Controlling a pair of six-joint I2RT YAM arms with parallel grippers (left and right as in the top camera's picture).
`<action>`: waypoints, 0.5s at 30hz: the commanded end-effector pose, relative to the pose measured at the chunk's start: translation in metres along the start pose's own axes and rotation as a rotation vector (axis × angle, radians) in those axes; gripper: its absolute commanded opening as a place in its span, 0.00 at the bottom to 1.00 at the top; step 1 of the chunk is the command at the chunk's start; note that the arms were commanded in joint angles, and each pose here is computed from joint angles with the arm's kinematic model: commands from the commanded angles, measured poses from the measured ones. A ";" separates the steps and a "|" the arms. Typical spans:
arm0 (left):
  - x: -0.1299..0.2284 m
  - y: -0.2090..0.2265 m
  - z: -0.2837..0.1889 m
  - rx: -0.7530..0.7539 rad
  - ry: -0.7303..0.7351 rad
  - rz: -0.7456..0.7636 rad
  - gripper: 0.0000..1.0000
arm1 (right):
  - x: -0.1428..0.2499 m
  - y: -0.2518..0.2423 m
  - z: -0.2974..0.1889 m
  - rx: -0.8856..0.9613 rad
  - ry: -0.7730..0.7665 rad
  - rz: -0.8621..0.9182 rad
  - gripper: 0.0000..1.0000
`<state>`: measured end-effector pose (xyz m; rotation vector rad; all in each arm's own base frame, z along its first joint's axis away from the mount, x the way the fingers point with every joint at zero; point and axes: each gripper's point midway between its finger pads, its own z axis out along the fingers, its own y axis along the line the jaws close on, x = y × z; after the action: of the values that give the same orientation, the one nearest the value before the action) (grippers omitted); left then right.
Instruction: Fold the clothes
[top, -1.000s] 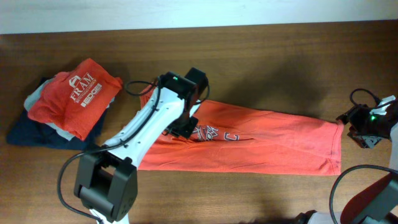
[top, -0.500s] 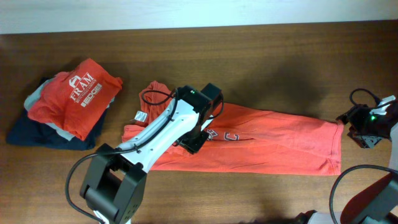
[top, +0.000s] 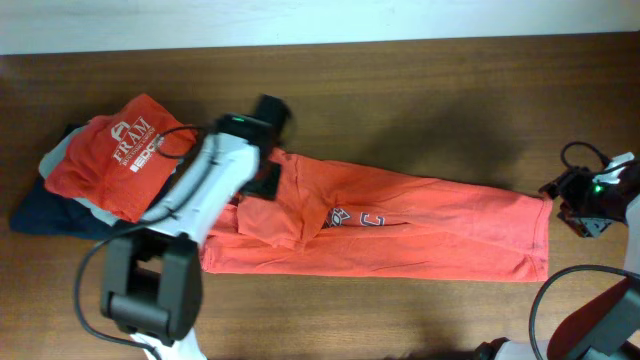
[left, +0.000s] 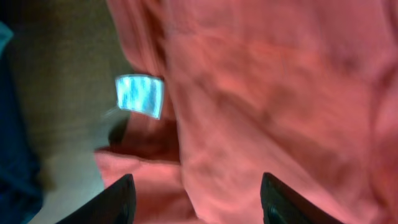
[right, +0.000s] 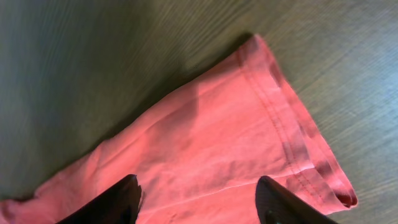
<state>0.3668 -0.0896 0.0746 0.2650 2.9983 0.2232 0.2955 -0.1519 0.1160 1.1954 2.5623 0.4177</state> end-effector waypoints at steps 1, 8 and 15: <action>0.004 -0.012 0.013 0.225 0.027 0.000 0.64 | 0.002 0.013 0.000 0.013 -0.008 -0.053 0.66; -0.004 -0.019 0.037 0.304 0.021 0.091 0.63 | 0.005 0.019 0.004 0.043 -0.007 -0.095 0.67; 0.007 -0.023 0.077 0.296 0.114 0.109 0.43 | 0.006 0.019 0.004 0.045 -0.003 -0.094 0.67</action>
<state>0.3742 -0.0983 0.0122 0.4018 3.0868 -0.1709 0.3043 -0.1321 0.1136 1.0965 2.6335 0.3715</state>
